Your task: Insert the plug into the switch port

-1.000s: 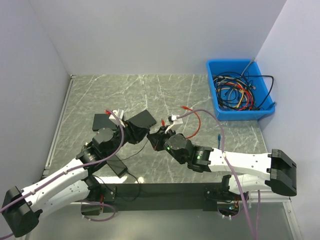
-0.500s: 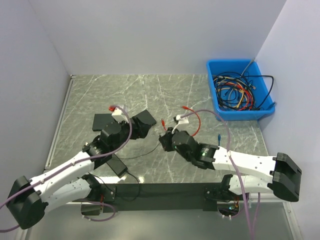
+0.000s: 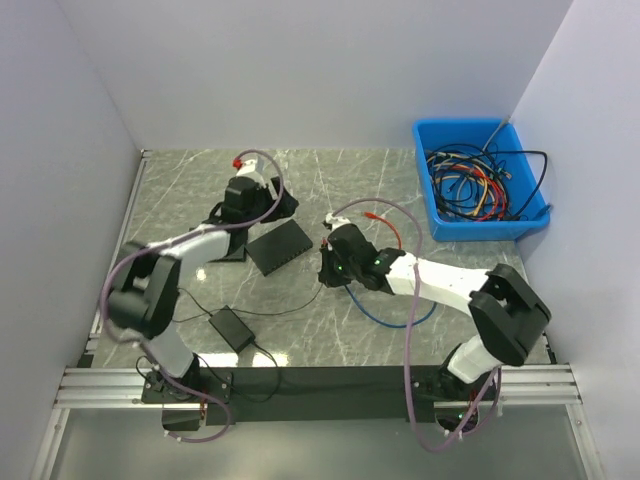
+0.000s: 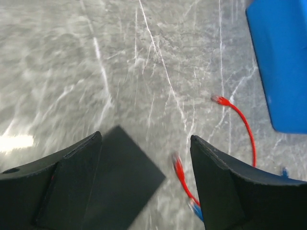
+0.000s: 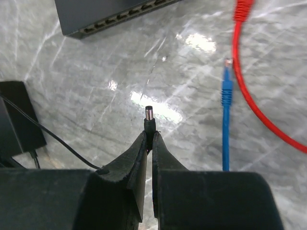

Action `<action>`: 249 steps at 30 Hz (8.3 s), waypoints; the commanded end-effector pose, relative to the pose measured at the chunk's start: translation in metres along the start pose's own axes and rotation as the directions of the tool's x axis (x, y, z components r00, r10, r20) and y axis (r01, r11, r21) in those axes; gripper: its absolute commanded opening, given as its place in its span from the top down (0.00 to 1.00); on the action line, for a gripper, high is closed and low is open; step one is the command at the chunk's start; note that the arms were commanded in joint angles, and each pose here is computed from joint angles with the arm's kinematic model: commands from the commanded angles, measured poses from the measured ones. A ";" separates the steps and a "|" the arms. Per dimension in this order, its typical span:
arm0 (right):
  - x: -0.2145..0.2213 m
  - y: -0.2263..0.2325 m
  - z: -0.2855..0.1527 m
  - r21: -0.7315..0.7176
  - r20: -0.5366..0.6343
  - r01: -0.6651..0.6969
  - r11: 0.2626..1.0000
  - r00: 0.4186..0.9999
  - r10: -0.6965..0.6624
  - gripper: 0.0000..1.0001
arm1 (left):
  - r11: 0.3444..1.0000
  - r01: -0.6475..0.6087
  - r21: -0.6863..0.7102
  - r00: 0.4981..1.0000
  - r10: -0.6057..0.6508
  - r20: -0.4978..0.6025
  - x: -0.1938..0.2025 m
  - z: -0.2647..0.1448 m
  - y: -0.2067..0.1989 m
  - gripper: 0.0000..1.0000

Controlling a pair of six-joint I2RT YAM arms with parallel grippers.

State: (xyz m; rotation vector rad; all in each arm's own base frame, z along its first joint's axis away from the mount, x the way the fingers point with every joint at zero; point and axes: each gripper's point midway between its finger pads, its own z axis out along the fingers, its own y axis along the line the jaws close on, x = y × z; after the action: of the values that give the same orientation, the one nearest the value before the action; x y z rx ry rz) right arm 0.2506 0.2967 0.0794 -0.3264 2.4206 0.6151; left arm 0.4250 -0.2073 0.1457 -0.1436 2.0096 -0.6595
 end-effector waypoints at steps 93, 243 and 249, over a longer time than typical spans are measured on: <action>-0.122 -0.039 0.111 0.113 -0.002 0.226 0.968 0.974 -0.227 1.00 | 0.899 0.013 0.437 0.883 0.194 -0.427 0.157 0.078 0.012 0.63; -0.138 -0.004 -0.056 -0.087 0.447 0.202 0.976 0.883 -0.143 1.00 | 0.995 0.059 0.077 0.988 -0.069 0.141 -0.043 -0.082 -0.018 0.44; -0.084 0.053 -0.123 -0.430 0.516 0.347 0.834 0.852 -0.088 1.00 | 0.916 -0.018 0.401 0.988 -0.044 0.146 -0.022 -0.133 -0.088 0.42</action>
State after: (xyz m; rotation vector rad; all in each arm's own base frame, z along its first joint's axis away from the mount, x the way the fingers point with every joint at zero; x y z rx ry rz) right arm 0.2752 0.2680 0.2126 -0.4590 1.8216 0.8595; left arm 0.3422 -0.1956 0.2317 -0.1050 1.7899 -0.8407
